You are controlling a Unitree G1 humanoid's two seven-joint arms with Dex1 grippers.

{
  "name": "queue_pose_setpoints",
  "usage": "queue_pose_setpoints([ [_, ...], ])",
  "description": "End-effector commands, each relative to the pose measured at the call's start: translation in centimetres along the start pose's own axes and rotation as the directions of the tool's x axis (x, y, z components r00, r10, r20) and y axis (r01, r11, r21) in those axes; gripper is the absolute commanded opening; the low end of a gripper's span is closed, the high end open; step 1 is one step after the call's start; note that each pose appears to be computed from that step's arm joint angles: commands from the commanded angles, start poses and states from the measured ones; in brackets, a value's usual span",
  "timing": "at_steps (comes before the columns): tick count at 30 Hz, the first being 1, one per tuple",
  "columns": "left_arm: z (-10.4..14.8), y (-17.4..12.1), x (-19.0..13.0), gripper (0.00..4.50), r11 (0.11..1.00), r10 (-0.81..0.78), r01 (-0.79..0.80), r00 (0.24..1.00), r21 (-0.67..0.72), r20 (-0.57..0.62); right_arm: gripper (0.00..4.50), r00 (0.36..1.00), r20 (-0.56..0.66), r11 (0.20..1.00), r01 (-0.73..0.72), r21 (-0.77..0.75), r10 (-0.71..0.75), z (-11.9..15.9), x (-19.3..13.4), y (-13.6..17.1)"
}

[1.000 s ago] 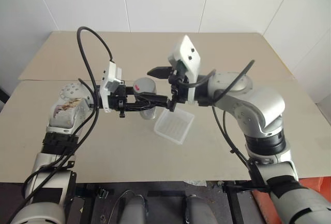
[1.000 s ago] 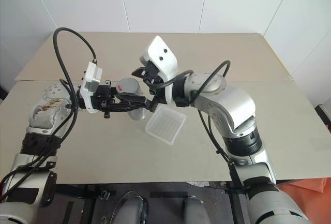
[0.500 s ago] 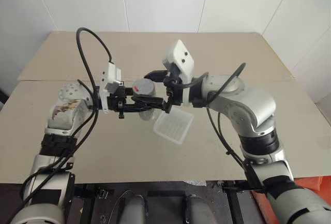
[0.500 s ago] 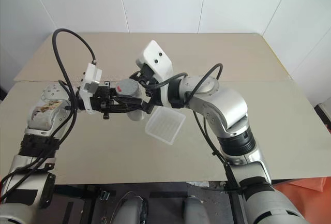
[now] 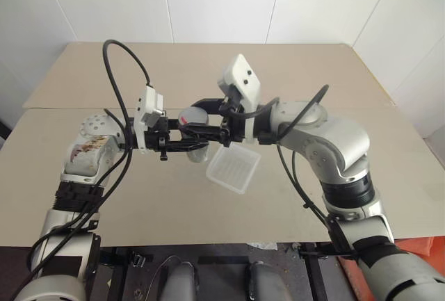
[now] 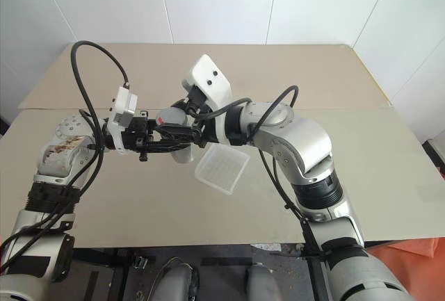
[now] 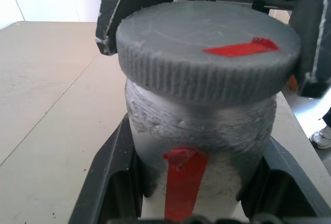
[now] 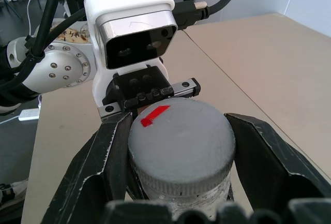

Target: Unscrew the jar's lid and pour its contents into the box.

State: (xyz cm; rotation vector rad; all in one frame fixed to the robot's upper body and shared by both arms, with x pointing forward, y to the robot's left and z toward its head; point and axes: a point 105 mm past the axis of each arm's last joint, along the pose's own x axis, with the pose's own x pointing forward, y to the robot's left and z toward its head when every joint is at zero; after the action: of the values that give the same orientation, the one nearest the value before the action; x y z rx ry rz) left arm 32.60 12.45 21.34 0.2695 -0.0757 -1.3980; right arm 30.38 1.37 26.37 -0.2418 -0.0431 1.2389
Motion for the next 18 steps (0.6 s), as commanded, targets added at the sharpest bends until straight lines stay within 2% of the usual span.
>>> queue_pose_setpoints([
  [1, 0.8, -0.4, 0.1, 1.93, 0.999, -0.019, 0.019, 1.0, 0.044, 0.006, 2.76, 0.997, 0.075, 0.999, 0.032, -0.033, -0.029, 2.4, -0.7, -0.7],
  [5, -0.3, -0.9, 0.0, 1.93, 0.998, -0.04, 0.041, 0.999, 0.046, -0.035, 2.76, 0.992, 0.12, 0.999, 0.043, 0.024, -0.046, 3.8, -2.4, -2.1],
  [8, -0.7, -1.0, -0.1, 1.93, 0.997, -0.049, 0.053, 0.997, 0.059, -0.062, 2.76, 0.989, 0.146, 0.994, -0.002, 0.107, -0.014, 4.4, -4.5, -2.6],
  [11, -0.7, -0.8, 0.0, 1.93, 0.997, -0.05, 0.054, 0.997, 0.063, -0.06, 2.76, 0.989, 0.143, 0.992, 0.014, 0.128, -0.032, 4.1, -6.3, -2.9],
  [14, -0.4, -0.2, 0.2, 1.93, 0.997, -0.02, 0.023, 0.999, 0.073, -0.038, 2.76, 0.975, 0.112, 0.976, 0.178, 0.121, -0.192, 2.6, -8.4, -4.6],
  [16, -0.1, 0.2, 0.4, 1.93, 0.997, 0.005, -0.003, 1.0, 0.078, -0.023, 2.76, 0.943, 0.063, 0.944, 0.322, 0.068, -0.326, 0.7, -10.2, -5.7],
  [18, 0.3, 0.6, 0.9, 1.93, 0.996, 0.03, -0.031, 1.0, 0.086, 0.008, 2.76, 0.881, -0.045, 0.882, 0.471, -0.029, -0.471, -3.0, -12.3, -6.4],
])
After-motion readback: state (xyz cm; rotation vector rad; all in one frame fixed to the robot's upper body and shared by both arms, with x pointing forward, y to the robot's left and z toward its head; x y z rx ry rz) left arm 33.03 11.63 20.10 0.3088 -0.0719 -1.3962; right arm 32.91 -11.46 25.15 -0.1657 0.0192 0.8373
